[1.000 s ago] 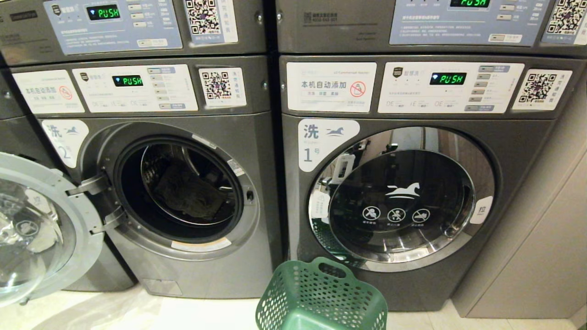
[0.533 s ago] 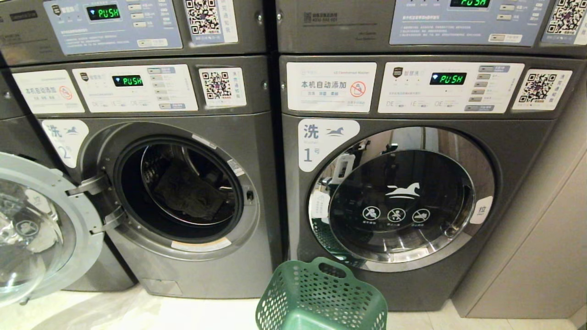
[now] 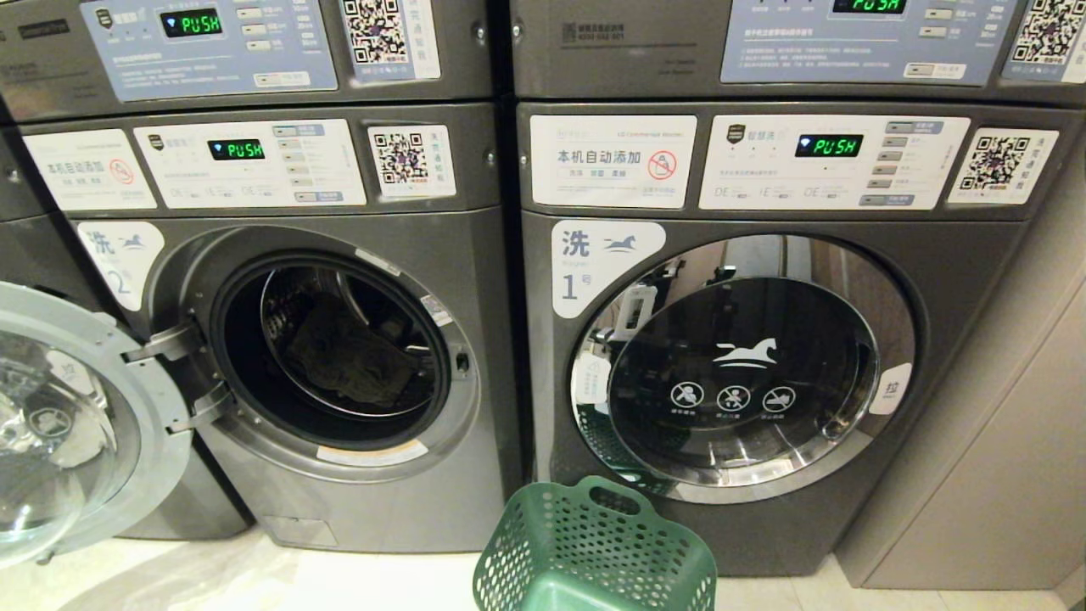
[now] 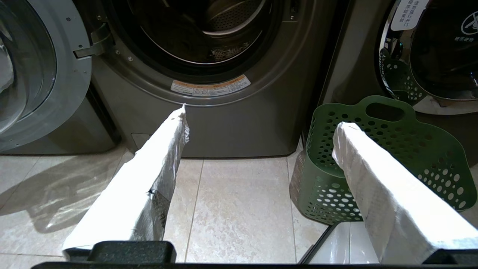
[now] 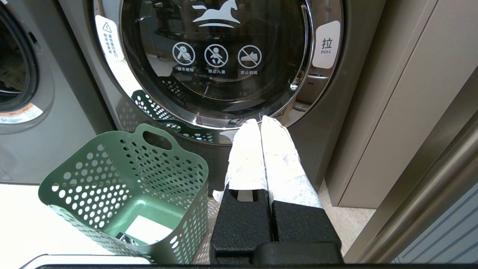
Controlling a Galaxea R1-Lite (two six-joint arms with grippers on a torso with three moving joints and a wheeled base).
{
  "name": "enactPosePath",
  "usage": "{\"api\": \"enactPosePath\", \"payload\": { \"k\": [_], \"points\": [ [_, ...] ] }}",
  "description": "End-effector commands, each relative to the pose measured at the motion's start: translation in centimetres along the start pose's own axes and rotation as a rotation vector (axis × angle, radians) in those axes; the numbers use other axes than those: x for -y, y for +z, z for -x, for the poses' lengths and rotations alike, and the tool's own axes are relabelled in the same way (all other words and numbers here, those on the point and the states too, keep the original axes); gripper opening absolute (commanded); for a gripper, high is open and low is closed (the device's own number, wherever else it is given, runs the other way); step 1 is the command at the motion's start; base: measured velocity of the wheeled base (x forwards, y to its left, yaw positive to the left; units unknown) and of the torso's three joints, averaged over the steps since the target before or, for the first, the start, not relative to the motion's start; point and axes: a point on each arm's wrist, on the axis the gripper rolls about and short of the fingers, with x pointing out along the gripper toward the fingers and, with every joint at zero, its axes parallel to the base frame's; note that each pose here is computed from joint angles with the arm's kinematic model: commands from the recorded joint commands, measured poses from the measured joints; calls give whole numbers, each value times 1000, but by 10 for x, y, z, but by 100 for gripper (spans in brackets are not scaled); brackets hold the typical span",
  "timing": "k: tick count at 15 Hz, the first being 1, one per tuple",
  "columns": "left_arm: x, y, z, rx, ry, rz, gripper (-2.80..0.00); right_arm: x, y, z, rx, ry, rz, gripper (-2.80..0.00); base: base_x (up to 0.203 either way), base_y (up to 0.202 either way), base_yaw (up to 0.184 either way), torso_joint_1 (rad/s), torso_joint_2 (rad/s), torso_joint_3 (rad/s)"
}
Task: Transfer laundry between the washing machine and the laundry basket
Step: Pick a cloth and place it into the basket
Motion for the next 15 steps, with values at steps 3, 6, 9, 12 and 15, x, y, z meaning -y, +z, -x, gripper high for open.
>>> {"api": "enactPosePath", "payload": {
  "k": [3, 6, 9, 12, 15],
  "points": [
    [0, 0, 0, 1, 1, 0, 0, 0, 0, 0, 1, 0, 0, -280, 0, 0, 0, 0, 0, 0],
    [0, 0, 0, 2, 6, 0, 0, 0, 0, 0, 1, 0, 0, -280, 0, 0, 0, 0, 0, 0],
    [0, 0, 0, 1, 6, 0, 0, 0, 0, 0, 1, 0, 0, -280, 0, 0, 0, 0, 0, 0],
    [0, 0, 0, 2, 6, -1, 0, 0, 0, 0, 1, 0, 0, -280, 0, 0, 0, 0, 0, 0],
    [0, 0, 0, 2, 4, -1, 0, 0, 0, 0, 1, 0, 0, -280, 0, 0, 0, 0, 0, 0]
  ]
}}
